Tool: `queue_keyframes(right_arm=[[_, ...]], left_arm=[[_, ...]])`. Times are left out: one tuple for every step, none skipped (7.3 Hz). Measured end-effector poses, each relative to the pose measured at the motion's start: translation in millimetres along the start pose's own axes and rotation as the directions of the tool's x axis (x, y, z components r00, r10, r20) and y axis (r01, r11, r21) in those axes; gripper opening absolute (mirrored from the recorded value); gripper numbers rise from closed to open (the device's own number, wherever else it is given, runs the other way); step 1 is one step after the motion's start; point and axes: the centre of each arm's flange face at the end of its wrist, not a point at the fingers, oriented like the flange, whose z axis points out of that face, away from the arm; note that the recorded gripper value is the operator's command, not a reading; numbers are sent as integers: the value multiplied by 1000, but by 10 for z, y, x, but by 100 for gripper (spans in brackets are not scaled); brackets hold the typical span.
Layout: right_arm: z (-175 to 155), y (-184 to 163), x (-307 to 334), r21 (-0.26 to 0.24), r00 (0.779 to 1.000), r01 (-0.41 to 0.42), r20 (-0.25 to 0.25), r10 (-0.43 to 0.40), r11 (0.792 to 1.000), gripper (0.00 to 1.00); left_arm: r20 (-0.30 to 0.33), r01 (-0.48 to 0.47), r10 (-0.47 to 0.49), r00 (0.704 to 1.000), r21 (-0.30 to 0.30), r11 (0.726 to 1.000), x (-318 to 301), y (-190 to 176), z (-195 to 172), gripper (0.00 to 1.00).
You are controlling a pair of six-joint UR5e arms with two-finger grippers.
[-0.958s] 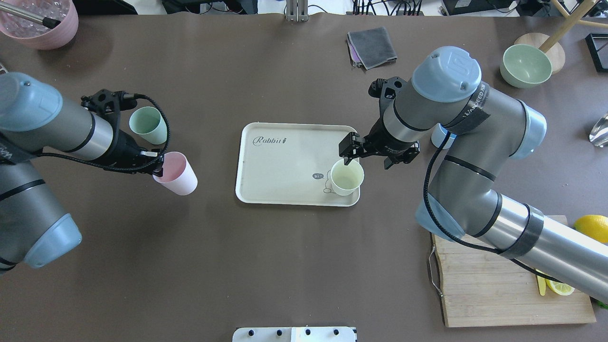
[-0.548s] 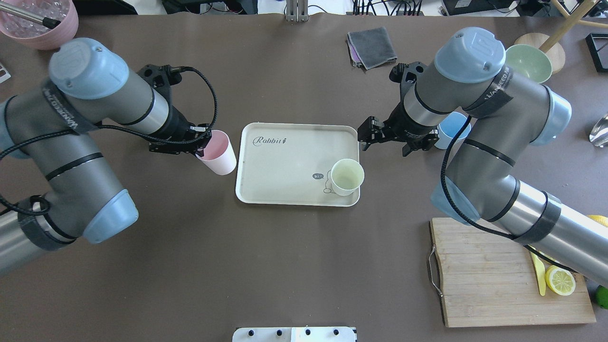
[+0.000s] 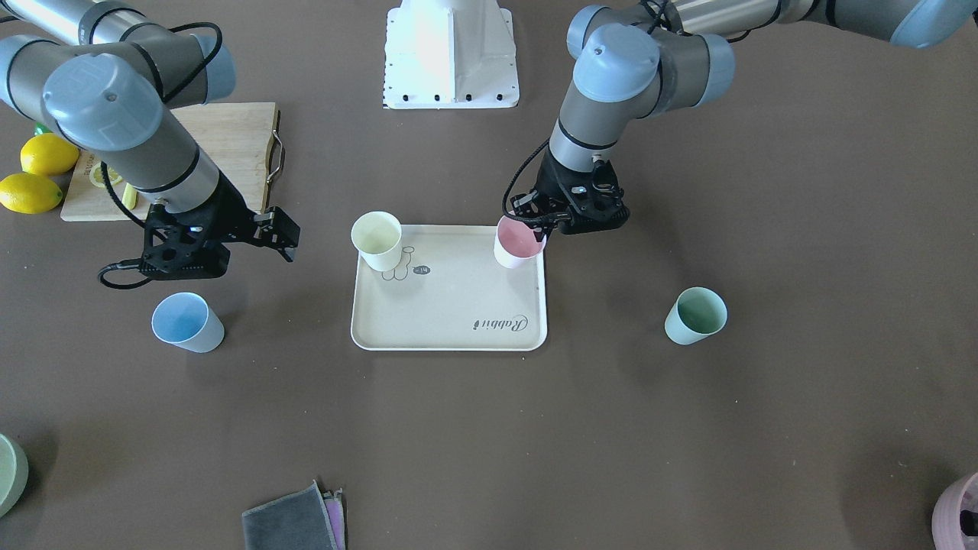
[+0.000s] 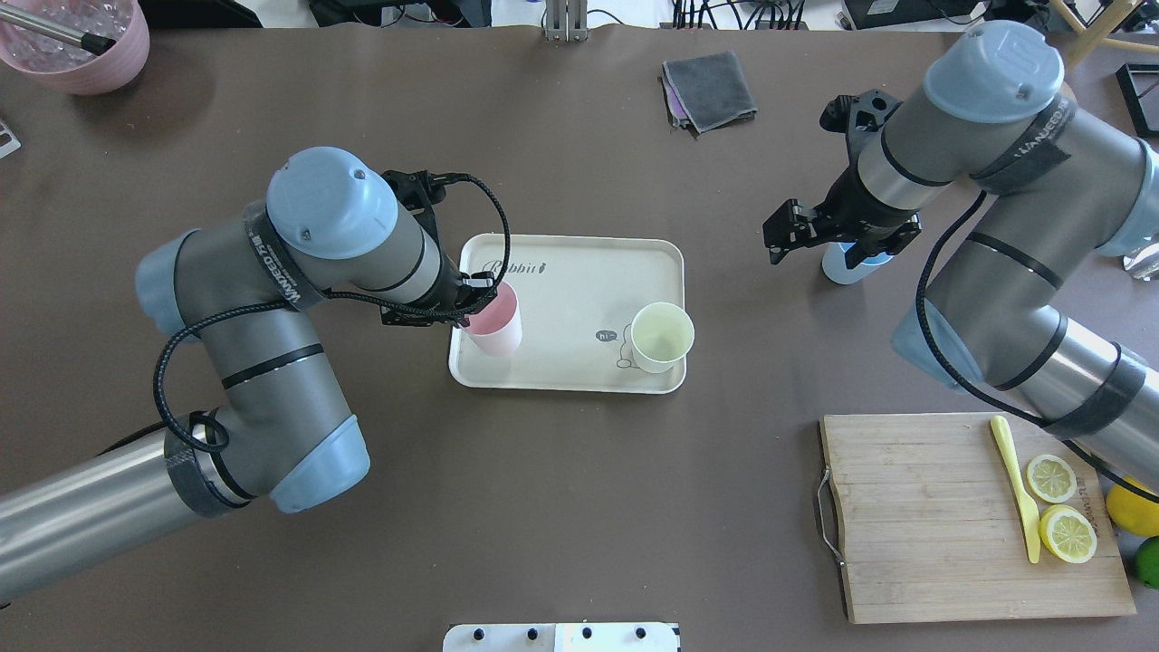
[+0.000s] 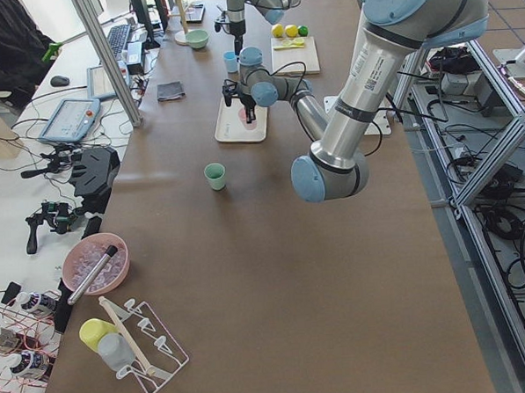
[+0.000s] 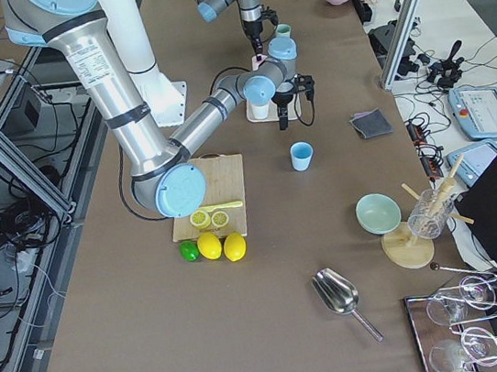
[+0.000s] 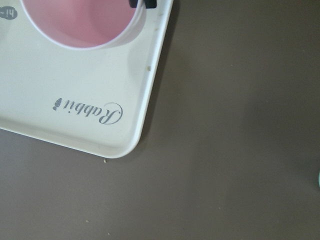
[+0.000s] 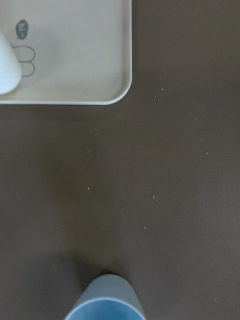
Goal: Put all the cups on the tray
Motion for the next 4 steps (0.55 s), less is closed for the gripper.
queue_keyframes(right_arm=[[-21,-56,215,0,1000,15,-12,-15,1000,100],[-36,-100,393,1,999,24,-24,-24,1000,100],[-39,-142,536,2,999,29,-35,-29,1000,100],[-29,-205,664,3,998,33,-46,-33,999,100]], left_arm=[[6,-4,3,1000,11,1000,63,107,78,20],[9,1,-1,1000,17,1000,103,153,115,54],[12,7,-7,1000,20,1000,118,164,138,72],[14,13,-13,1000,26,1000,124,163,148,86]])
